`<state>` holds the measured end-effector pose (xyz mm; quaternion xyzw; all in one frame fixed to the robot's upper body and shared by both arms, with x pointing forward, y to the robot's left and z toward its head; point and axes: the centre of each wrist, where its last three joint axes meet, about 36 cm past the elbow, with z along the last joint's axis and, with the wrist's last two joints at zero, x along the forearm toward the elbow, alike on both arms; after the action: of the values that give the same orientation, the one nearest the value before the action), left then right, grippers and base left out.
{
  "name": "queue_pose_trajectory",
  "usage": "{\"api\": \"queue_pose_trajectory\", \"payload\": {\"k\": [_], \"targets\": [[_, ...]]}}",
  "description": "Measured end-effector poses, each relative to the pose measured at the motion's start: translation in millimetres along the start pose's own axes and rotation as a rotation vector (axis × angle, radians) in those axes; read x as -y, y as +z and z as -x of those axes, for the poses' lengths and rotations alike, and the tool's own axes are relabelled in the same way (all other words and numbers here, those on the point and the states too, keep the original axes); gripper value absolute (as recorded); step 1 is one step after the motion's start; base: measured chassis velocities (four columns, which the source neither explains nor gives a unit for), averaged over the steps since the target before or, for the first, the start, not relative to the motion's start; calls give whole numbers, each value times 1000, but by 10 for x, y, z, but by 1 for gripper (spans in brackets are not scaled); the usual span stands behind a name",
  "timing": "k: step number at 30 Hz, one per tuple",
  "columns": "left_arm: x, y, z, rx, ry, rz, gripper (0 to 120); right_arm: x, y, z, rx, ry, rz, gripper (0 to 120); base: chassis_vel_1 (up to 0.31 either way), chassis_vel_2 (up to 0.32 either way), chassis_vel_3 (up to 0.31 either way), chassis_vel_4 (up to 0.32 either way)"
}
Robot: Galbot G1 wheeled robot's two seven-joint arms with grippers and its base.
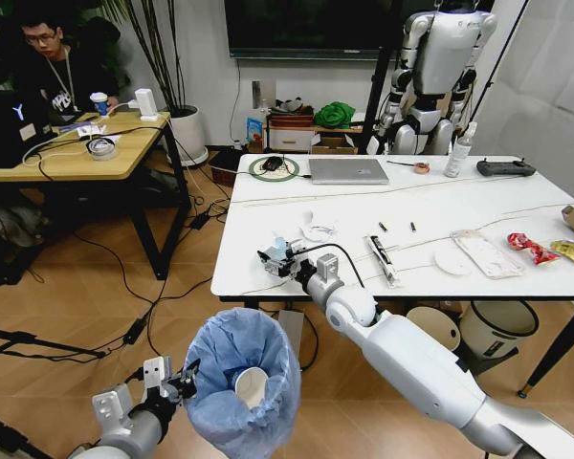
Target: Pick up the trash bin and place the trash from the table into it.
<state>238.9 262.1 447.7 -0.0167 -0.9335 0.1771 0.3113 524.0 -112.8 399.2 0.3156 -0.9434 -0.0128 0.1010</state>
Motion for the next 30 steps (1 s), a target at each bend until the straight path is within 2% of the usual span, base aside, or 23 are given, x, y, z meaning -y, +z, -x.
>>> {"api": "queue_pose_trajectory", "payload": {"k": [4,5,9,10,12,16,23,26,27,30], "targets": [[3,-6,5,1,2,-1,0,21,11,-27,6,-5,-1,42,0,0,0,0],[3,-6,5,1,2,-1,0,21,11,-27,6,-5,-1,42,0,0,0,0],[7,-14,10,2,5,-3,0,22,18,-40,17,-10,2,28,0,0,0,0],[11,-19,14,4,7,-4,0,24,23,-45,21,-14,2,20,0,0,0,0],[13,-20,15,4,8,-4,0,25,25,-48,23,-16,1,18,0,0,0,0],[25,-34,11,7,14,-6,0,55,19,-77,31,-22,3,0,0,0,0,0],[69,-53,-20,8,30,-3,0,238,-140,-310,90,-18,33,0,0,0,0,0],[94,-55,-62,4,40,-1,0,197,-432,-576,172,-74,77,0,0,0,0,0],[98,-61,-66,4,43,-1,0,111,-567,-743,215,-136,85,0,0,0,0,0],[110,-82,-53,8,51,1,0,27,-637,-928,243,-212,96,0,0,0,0,0]]}}
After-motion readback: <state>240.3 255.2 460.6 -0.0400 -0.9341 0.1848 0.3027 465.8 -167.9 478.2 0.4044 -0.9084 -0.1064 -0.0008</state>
